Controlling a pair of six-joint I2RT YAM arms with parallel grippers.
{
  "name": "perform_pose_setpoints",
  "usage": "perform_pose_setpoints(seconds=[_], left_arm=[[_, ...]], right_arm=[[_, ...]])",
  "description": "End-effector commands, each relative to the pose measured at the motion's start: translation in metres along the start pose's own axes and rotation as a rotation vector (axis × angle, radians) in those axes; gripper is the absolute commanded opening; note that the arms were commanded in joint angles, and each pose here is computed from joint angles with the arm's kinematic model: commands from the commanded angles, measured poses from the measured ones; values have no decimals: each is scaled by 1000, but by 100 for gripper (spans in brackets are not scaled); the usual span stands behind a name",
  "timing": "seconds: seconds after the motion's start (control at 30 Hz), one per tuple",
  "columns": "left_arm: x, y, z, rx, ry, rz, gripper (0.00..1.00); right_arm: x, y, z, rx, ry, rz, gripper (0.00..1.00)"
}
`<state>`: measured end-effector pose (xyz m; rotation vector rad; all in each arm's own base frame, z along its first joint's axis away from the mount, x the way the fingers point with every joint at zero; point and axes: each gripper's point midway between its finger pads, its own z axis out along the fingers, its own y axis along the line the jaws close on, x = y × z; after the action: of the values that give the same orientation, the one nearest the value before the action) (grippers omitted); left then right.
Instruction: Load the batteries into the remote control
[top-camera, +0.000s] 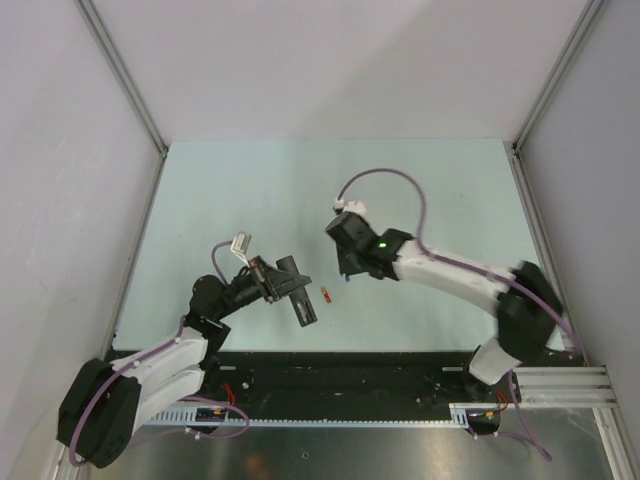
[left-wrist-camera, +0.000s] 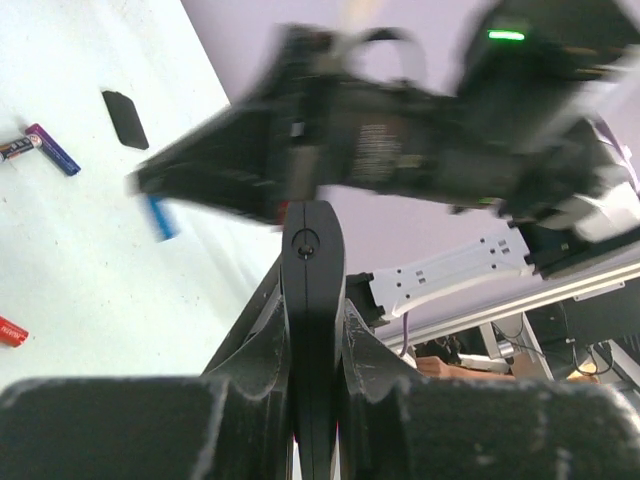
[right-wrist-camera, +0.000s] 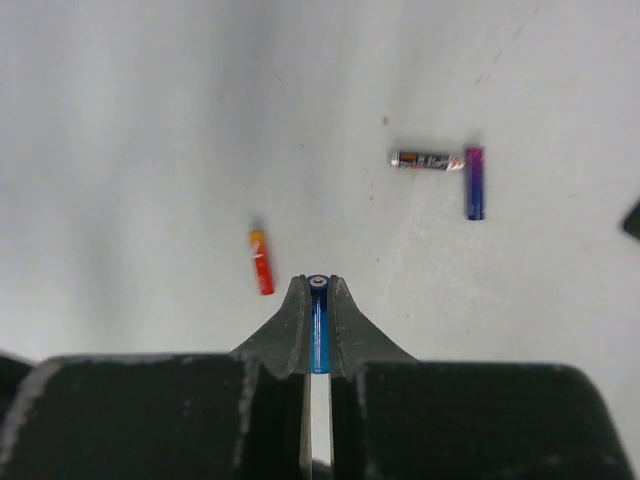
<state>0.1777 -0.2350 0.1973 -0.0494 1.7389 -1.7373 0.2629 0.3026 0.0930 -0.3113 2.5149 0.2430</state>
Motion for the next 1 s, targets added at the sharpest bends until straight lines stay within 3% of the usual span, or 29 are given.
perform_pose_setpoints(seconds=[0.0, 0.2, 0.37, 0.6, 0.97], left_arm=[[-20, -25, 19, 55, -35, 36, 0], [-32, -33, 57, 48, -44, 9, 0], [-42, -48, 84, 93, -49, -40, 0], [-40, -45, 116, 120, -6, -142, 0], [-37, -45, 125, 137, 14, -174, 0]], right_arm=[[-67, -8, -98, -81, -323, 25, 0], [-69, 11, -164, -316, -501, 60, 0], [-59, 27, -186, -399, -570, 40, 0], [-59, 38, -192, -420, -601, 24, 0], [-57, 39, -172, -352, -590, -7, 0]])
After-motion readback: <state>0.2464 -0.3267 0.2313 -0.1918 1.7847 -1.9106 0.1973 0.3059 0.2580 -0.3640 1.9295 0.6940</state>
